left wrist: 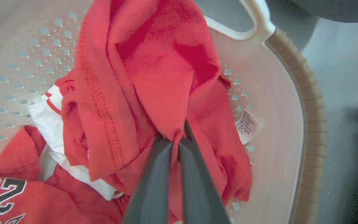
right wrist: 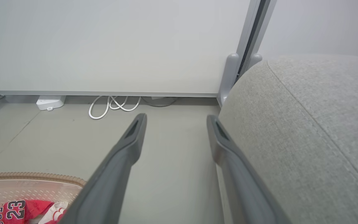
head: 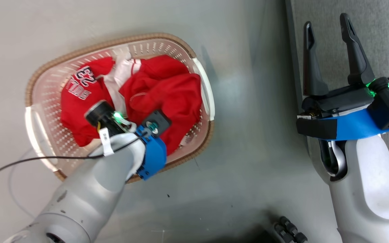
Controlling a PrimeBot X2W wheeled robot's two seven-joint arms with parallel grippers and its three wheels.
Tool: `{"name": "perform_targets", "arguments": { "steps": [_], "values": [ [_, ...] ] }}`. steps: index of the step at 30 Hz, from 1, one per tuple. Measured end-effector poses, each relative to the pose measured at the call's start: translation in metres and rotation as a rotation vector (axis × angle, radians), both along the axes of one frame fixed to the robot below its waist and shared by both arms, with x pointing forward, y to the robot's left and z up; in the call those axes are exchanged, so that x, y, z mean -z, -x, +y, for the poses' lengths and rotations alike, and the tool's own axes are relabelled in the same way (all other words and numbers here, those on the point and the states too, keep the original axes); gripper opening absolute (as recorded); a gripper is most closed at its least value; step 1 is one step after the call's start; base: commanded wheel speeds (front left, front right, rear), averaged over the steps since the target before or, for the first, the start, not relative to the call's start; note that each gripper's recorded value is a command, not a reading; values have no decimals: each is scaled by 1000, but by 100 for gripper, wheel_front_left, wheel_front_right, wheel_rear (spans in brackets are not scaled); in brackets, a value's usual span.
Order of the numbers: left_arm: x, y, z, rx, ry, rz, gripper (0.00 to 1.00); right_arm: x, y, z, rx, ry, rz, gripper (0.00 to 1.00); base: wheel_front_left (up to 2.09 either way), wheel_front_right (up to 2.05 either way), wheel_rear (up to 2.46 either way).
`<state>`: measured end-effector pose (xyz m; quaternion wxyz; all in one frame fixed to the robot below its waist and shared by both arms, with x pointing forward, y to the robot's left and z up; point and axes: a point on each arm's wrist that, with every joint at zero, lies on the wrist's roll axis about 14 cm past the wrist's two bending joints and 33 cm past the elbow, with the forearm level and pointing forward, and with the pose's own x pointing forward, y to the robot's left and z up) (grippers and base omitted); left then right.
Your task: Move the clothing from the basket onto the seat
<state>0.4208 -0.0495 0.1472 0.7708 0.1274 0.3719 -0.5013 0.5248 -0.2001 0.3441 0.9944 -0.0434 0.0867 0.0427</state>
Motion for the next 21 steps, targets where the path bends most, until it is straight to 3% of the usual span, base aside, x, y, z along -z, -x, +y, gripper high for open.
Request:
{"name": "perform_targets", "arguments": {
  "steps": [21],
  "values": [
    [-160, -17, -23, -134, 290, -192, 0, -70, 18, 21, -48, -35, -104, 100, 0, 0, 0]
  ]
}}
